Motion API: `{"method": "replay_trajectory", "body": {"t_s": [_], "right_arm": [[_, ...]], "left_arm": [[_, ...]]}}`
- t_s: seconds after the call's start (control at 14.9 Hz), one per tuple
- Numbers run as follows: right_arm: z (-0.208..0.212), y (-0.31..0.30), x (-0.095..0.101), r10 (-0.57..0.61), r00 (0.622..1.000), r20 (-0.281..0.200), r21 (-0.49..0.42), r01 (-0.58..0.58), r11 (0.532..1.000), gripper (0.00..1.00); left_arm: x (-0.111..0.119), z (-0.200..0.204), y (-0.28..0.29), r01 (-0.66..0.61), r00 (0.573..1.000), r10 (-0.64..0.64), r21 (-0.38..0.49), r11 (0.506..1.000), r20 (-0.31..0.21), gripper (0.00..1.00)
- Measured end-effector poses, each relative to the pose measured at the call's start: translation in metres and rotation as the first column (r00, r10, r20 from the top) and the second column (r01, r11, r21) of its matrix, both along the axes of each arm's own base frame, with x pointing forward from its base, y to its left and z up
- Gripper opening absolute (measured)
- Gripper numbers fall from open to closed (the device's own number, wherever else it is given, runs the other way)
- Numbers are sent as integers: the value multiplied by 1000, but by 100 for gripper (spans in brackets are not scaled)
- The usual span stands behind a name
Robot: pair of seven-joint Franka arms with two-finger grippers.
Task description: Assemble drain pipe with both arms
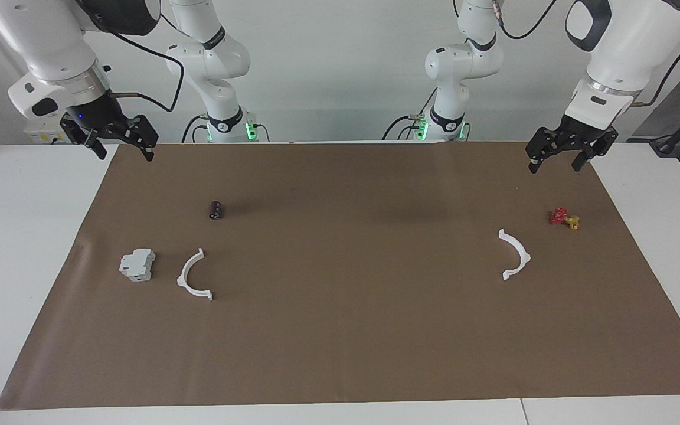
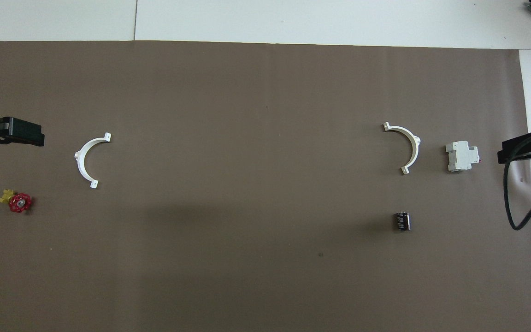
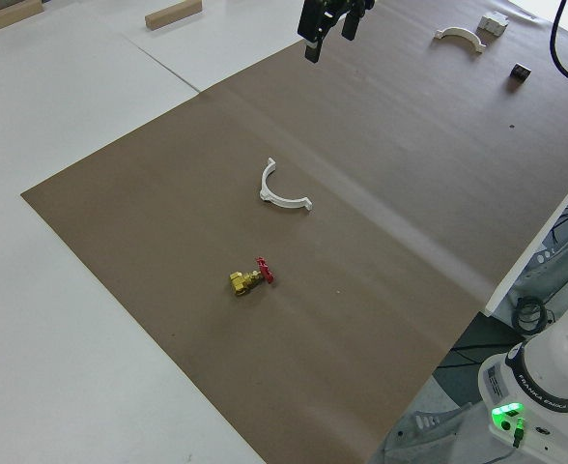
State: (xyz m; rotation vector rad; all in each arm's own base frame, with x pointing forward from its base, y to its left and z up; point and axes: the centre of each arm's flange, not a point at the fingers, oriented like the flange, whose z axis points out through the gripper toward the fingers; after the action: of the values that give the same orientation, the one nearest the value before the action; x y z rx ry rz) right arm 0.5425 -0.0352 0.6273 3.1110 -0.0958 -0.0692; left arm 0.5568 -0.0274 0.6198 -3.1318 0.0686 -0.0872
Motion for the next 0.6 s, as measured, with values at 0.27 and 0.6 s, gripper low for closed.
{"method": "replay_trajectory", "body": {"t_s": [0.27, 0.6], "right_arm": [[0, 0, 0, 0, 1000, 0, 0, 0, 1000, 100], [0, 0, 0, 0, 1000, 0, 0, 0, 1000, 100]], "left_arm": [[1, 1, 0, 0, 1000, 0, -1, 1000, 13, 100], [2, 2, -2, 4, 1000, -4, -1, 1000, 16, 100]]}}
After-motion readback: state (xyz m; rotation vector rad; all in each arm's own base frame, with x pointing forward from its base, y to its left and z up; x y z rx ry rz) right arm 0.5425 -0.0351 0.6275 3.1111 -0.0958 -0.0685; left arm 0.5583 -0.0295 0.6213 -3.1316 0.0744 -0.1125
